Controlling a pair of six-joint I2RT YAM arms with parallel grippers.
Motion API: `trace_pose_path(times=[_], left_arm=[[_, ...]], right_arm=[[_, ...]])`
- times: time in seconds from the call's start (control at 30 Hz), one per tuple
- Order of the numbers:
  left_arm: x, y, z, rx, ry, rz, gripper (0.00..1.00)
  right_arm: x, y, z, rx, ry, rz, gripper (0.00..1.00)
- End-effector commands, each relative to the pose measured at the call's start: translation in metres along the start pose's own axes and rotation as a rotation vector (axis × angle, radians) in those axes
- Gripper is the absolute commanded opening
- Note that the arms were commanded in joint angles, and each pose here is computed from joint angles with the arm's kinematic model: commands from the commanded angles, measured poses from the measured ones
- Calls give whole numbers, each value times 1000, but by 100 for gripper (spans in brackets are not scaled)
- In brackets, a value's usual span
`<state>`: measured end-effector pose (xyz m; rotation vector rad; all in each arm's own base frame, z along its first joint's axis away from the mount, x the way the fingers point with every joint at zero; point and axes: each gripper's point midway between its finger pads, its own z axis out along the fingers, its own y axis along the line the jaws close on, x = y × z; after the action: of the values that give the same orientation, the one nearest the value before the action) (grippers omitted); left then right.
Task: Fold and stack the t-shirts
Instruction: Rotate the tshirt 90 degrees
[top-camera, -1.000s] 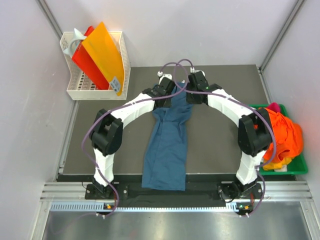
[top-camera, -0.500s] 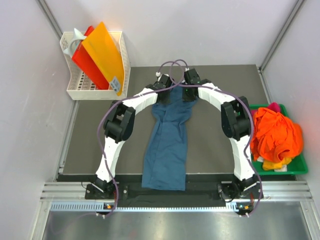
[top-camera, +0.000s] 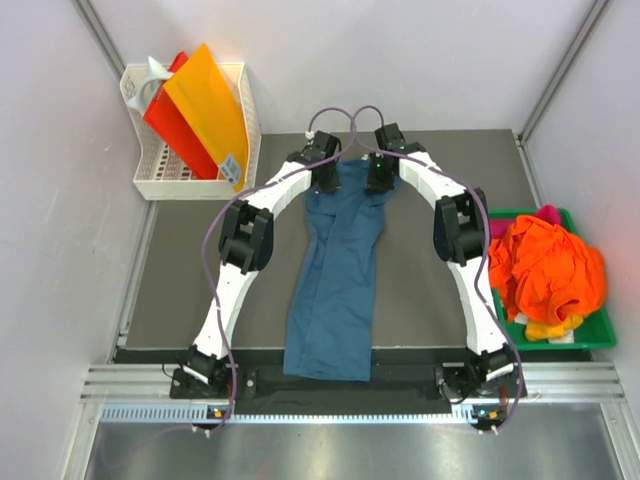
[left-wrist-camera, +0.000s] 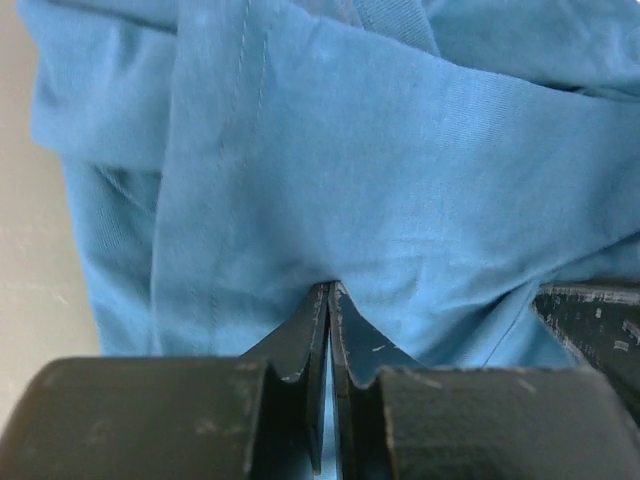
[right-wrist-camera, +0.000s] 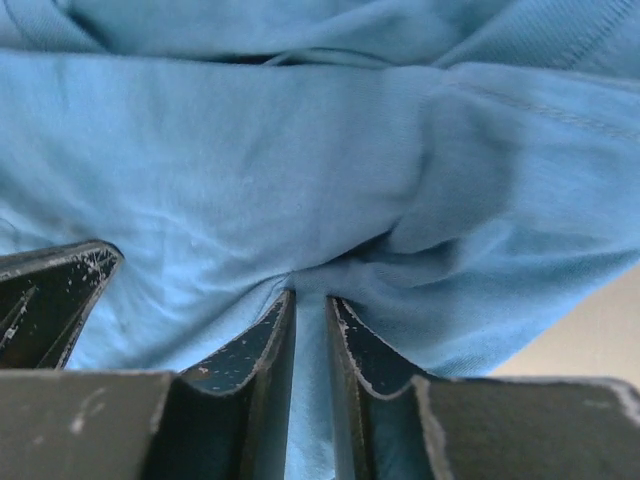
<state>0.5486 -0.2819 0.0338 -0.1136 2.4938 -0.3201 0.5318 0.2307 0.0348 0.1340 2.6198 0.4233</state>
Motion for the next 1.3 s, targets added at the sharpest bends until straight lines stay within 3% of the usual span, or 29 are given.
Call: trace_pose_path(times=[0.0,0.33,0.63,0.9,0.97,1.0,1.03,1.07,1.1,1.27], left_arm=[[-6,30,16,-2,42,-77,9],[-35,47,39,112,15,-169,13],[-78,55,28,218,-61,-235,13],[-133,23,-77,248,-233,-166,11],[-145,12,-122,261,-288,-151,12],[-134,17,-122,227,-275,-149,12],[-142,8,-153,222,-334,-130,12],[-120,15,-147,185,-300,-121,12],[-125,2,-178,187,-375,-95,12],[-17,2,-201,70,-290,-17,11]], right_arm=[[-22,-14,14,-8,-8,63,20],[-74,-17,24,-108,-120,134,28],[-118,-7,-3,-206,-241,149,32],[-146,56,-123,-257,-455,31,44],[-140,65,-144,-252,-464,15,47],[-131,73,-164,-253,-467,2,48],[-124,74,-172,-239,-471,-4,48],[-117,77,-179,-241,-474,-10,48],[-92,80,-187,-240,-450,-25,48],[-10,79,-192,-205,-385,-73,45]])
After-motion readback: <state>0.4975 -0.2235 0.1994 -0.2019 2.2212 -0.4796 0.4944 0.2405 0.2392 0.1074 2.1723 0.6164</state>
